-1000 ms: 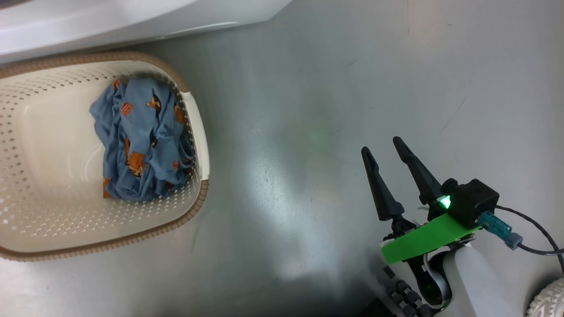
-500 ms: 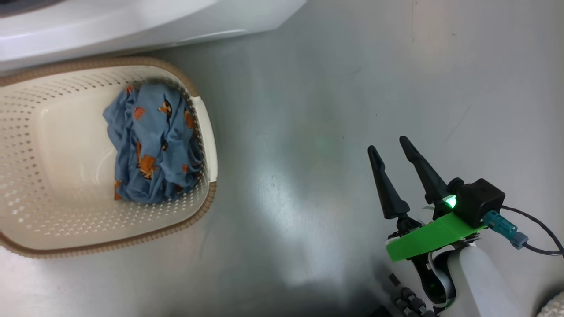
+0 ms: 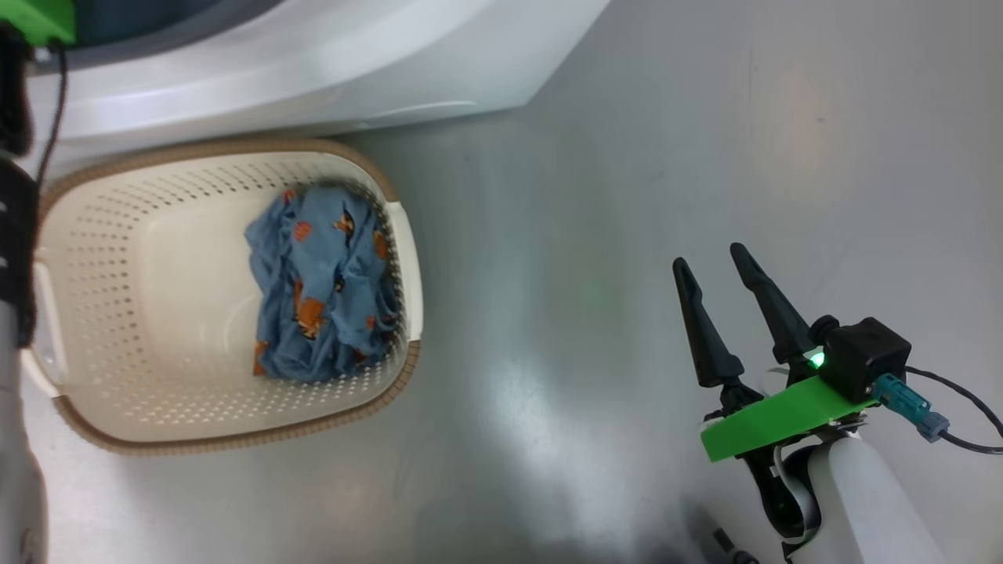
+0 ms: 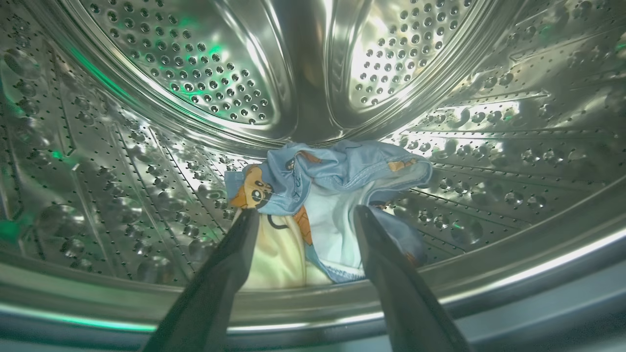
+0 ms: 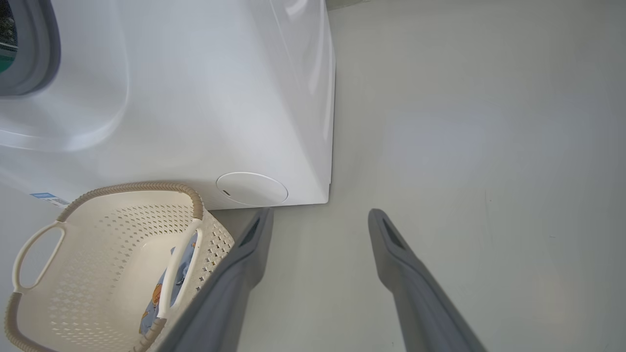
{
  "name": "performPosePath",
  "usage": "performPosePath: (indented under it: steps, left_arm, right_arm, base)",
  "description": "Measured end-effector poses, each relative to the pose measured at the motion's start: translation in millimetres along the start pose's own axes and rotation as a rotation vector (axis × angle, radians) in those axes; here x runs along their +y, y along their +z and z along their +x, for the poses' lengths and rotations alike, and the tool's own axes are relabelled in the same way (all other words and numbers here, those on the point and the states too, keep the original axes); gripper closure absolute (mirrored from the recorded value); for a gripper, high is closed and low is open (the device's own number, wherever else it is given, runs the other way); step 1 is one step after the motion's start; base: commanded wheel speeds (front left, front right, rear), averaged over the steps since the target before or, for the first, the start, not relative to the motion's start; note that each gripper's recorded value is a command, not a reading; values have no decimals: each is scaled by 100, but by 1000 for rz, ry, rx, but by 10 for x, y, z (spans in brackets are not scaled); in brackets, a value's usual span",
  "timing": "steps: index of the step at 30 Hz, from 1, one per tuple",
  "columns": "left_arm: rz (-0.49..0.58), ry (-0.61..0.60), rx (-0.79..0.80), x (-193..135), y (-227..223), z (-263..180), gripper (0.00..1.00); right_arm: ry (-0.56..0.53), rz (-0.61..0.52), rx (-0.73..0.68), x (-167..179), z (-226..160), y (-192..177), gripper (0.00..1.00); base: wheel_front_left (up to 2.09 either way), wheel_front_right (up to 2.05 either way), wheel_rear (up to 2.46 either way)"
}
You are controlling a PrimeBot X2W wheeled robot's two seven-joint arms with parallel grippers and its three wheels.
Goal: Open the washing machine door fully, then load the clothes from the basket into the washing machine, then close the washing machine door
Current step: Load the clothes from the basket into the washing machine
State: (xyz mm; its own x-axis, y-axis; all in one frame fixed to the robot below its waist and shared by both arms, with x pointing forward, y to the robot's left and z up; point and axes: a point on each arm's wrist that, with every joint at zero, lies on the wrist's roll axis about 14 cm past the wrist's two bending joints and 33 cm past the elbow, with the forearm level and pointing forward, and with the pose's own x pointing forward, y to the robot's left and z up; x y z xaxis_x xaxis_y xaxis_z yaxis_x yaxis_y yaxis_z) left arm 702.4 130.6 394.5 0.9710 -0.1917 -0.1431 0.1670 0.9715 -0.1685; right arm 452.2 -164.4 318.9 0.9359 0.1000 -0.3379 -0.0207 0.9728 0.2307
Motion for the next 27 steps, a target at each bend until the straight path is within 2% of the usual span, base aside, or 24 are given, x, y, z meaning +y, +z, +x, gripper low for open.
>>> performPosePath:
  steps: [16,27]
  left_arm:
    - [-3,27,-120,38,478,-698,0]
    - [-4,-6,-223,-223,840,-1395,0]
  right_arm:
    - [53,-37,-113,218,-47,471,0]
    - [71,-74,-192,340,-374,800,0]
  base:
    - [0,0,0]
    - [0,0,0]
